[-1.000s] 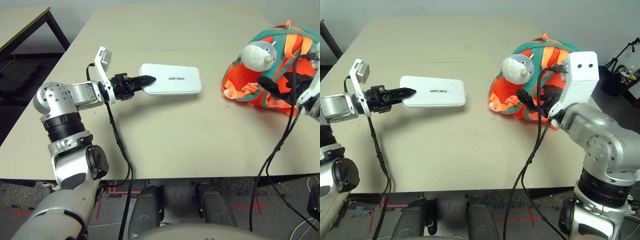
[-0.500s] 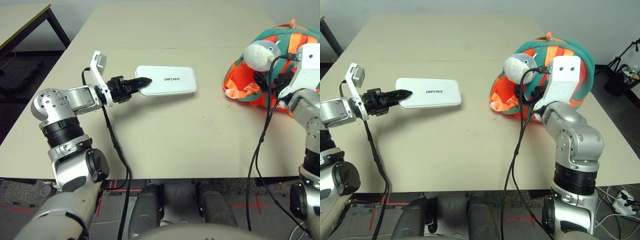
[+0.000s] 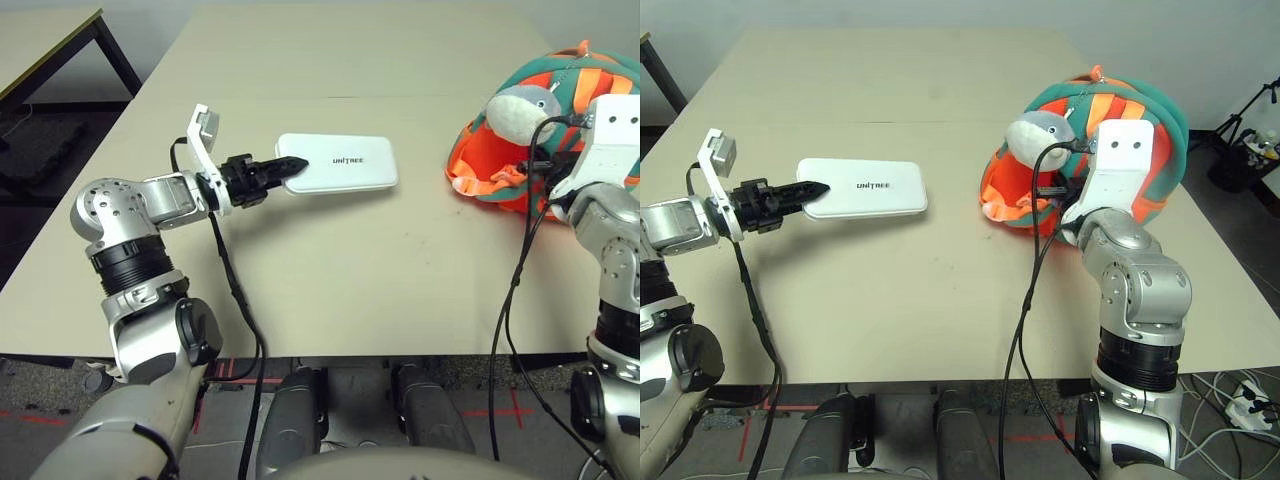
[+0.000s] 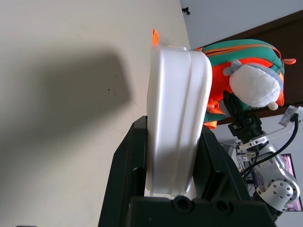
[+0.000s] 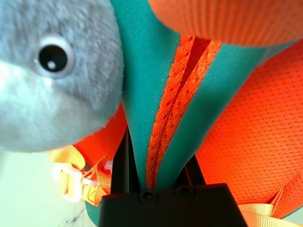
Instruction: Put the pencil case into the backpack and zip it.
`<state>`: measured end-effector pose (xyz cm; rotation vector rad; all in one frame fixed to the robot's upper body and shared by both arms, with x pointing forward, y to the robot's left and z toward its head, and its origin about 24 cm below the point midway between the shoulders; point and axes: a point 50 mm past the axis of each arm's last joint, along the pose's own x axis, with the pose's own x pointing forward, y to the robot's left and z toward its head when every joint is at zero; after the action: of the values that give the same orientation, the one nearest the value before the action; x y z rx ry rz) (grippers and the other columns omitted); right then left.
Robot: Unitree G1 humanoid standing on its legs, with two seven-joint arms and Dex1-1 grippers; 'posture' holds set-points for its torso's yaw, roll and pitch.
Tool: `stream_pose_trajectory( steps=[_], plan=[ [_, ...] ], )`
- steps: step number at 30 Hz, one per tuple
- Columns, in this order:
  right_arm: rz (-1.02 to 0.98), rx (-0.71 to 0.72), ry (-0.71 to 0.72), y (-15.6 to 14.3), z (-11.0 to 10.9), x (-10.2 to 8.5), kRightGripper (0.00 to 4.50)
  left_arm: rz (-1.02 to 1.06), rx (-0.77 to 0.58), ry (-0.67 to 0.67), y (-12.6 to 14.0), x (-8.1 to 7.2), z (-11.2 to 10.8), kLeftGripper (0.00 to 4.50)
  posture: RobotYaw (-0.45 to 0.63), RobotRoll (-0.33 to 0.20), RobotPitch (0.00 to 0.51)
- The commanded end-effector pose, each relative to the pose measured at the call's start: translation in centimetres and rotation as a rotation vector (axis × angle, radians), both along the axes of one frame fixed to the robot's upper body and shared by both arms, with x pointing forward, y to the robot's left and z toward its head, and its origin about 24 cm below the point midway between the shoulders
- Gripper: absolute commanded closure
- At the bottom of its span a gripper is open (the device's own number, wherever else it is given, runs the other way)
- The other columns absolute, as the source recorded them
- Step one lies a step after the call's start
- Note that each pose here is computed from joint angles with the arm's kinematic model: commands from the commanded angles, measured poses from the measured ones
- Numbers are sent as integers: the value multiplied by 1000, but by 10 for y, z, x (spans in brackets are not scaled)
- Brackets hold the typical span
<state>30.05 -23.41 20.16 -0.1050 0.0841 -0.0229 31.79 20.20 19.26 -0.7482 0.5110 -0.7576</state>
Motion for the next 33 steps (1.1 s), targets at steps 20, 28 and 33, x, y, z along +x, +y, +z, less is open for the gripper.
stream_pose_trajectory(
  steps=[20, 28, 33],
  plan=[
    [599, -78, 326, 7, 23, -136, 4307, -55, 23, -50, -11, 37, 16, 3164, -293, 0, 118],
    [728, -24, 461, 17, 37, -174, 4307, -57, 27, -48, -7, 44, 11, 3164, -328, 0, 120],
    [753, 34, 522, 25, 39, -187, 4307, -59, 27, -42, -4, 46, 5, 3164, -337, 0, 125]
  ],
)
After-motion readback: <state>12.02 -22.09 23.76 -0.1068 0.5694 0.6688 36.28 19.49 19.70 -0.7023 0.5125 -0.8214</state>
